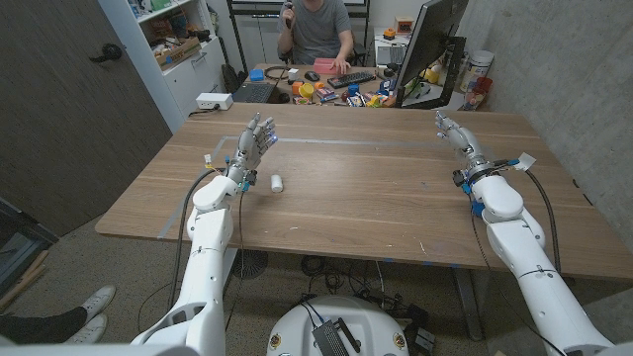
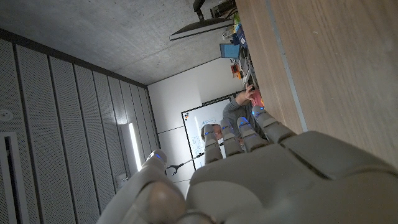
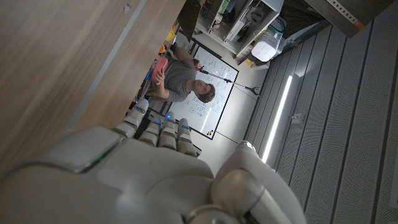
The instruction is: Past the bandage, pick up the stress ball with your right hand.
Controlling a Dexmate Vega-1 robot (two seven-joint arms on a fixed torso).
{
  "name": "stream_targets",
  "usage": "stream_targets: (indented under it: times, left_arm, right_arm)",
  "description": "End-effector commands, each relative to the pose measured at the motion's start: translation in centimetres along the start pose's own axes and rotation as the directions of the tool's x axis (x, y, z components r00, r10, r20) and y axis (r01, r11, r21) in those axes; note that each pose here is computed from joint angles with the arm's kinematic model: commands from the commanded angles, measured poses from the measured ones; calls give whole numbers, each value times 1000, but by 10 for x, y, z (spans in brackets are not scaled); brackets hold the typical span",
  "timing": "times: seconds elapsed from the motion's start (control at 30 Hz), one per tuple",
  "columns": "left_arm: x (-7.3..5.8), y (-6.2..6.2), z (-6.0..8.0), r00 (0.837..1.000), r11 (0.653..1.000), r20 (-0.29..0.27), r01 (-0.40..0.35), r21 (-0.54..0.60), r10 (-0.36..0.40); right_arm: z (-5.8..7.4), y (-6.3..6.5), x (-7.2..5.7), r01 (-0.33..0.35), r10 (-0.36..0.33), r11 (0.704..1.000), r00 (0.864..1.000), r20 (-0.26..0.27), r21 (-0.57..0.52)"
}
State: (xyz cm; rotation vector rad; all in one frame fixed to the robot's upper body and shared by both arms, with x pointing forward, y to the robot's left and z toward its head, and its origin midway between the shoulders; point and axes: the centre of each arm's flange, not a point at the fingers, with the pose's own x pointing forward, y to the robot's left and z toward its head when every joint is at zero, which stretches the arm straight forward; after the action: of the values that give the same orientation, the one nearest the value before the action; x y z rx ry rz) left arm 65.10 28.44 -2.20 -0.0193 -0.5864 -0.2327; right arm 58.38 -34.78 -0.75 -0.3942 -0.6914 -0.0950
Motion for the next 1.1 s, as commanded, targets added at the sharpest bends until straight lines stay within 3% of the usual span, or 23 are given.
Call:
stream_targets:
  times: [0.03, 0.17, 0.2, 0.23, 0.27, 0.37, 0.47, 0.57, 0.67, 0.9, 0.93, 1.0, 1.1]
  left_arm:
    - [-3, -6, 1, 999, 999, -9, 43, 12, -43]
    - [-3, -9, 5, 998, 998, 0, 59, 14, -59]
    - [-3, -9, 6, 998, 998, 0, 63, 15, -63]
    - [-3, -9, 6, 998, 998, 0, 63, 15, -63]
    - [-4, -9, 7, 998, 998, -2, 66, 5, -66]
    - [-4, -11, 9, 997, 997, 9, 71, 2, -71]
    - [-4, -13, 9, 997, 997, 14, 82, -8, -82]
    - [-5, -13, 9, 996, 996, 15, 85, -5, -85]
    - [-5, -12, 7, 996, 996, 6, 91, -19, -91]
    - [-4, -11, 2, 995, 995, -1, 97, -32, -97]
    - [-4, -11, 1, 995, 994, -3, 99, -34, -99]
    - [-4, -11, 0, 995, 994, -7, 100, -43, -100]
    - [-3, -8, -2, 996, 995, -18, 90, -40, -90]
  right_arm:
    - [1, -29, -45, 84, -97, 936, 995, -23, -343]
    - [-3, -35, -60, 94, -127, 891, 991, -44, -444]
    - [-5, -39, -70, 96, -141, 870, 988, -58, -483]
    - [-5, -39, -70, 96, -143, 869, 988, -60, -485]
    - [-6, -42, -80, 101, -161, 838, 985, -67, -537]
    - [-9, -45, -94, 81, -171, 798, 981, -95, -597]
    - [-8, -44, -106, 59, -181, 734, 977, -111, -677]
    - [-12, -44, -117, 33, -182, 708, 974, -138, -705]
    - [-14, -41, -128, 19, -215, 623, 965, -147, -782]
    - [-24, -31, -150, -36, -248, 539, 948, -200, -841]
    - [-25, -29, -153, -44, -253, 517, 946, -202, -855]
    - [-24, -22, -158, -68, -262, 430, 945, -196, -900]
    - [-29, -18, -165, -86, -266, 445, 938, -223, -891]
